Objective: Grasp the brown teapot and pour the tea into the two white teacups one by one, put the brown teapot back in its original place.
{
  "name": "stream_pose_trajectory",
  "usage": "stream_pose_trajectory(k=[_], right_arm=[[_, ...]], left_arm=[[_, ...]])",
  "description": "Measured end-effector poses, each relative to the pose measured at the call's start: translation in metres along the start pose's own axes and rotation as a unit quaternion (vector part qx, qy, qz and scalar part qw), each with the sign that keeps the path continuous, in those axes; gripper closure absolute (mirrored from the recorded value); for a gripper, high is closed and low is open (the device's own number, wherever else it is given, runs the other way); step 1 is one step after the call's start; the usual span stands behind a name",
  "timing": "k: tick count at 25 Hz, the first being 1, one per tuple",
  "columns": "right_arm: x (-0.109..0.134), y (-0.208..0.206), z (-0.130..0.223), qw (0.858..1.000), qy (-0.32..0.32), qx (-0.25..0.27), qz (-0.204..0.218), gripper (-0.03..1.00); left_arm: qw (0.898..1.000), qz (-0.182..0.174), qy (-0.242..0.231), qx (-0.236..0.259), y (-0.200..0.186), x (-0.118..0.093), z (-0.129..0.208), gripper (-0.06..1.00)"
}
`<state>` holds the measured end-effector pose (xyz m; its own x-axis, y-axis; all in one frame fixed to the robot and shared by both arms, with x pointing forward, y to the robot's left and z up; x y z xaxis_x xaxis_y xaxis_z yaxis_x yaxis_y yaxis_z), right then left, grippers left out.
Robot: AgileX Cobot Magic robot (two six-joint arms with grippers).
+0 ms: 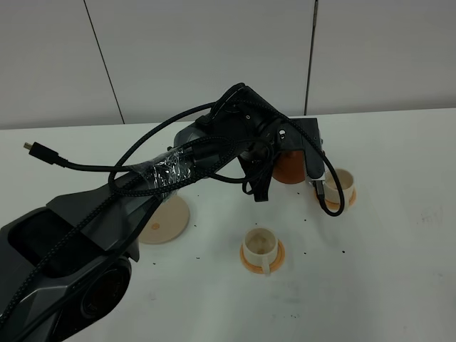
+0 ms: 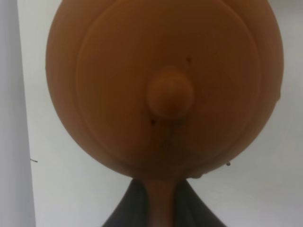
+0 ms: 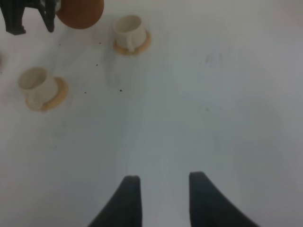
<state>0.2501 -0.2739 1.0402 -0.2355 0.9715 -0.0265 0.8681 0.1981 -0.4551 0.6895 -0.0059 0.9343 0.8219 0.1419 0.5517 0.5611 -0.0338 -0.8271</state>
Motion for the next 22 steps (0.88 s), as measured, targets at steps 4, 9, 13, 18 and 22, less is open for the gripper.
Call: stream_pose_trajectory(k=[4,9,13,18,22], right_arm=[[0.0,0.0,0.0,1.0,0.0,0.0,0.0,0.72],[0.0,0.0,0.0,1.0,0.0,0.0,0.0,0.72],[0.0,0.0,0.0,1.0,0.0,0.0,0.0,0.72],[0.0,0.0,0.0,1.0,0.0,0.0,0.0,0.72],[0.0,0.0,0.0,1.0,0.0,0.0,0.0,0.72]], left_arm=[[1.0,0.0,0.0,0.0,0.0,0.0001,-0.0001,0.77],[1.0,0.0,0.0,0.0,0.0,0.0001,-0.0001,0.77],[1.0,0.0,-0.001,0.0,0.0,0.0002,-0.0002,0.77],[1.0,0.01,-0.002,0.014,0.0007,-0.0023,0.0028,0.77],[1.0,0.017,-0.002,0.025,0.0014,-0.0044,0.0051,0.77]])
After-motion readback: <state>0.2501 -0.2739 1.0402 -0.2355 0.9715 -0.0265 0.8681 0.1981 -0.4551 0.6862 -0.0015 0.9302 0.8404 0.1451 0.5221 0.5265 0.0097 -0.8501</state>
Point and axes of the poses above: a point on each arm's last joint axis where the gripper is mounted, y pointing out along that axis toward the gripper, x along the wrist's bending axis when the last joint is at zero, z = x × y, the point moved 2 cm from there along y, pointing out along that axis toward the gripper, and after that the axes turned 8 degrees about -y, right-handed, at the moved point
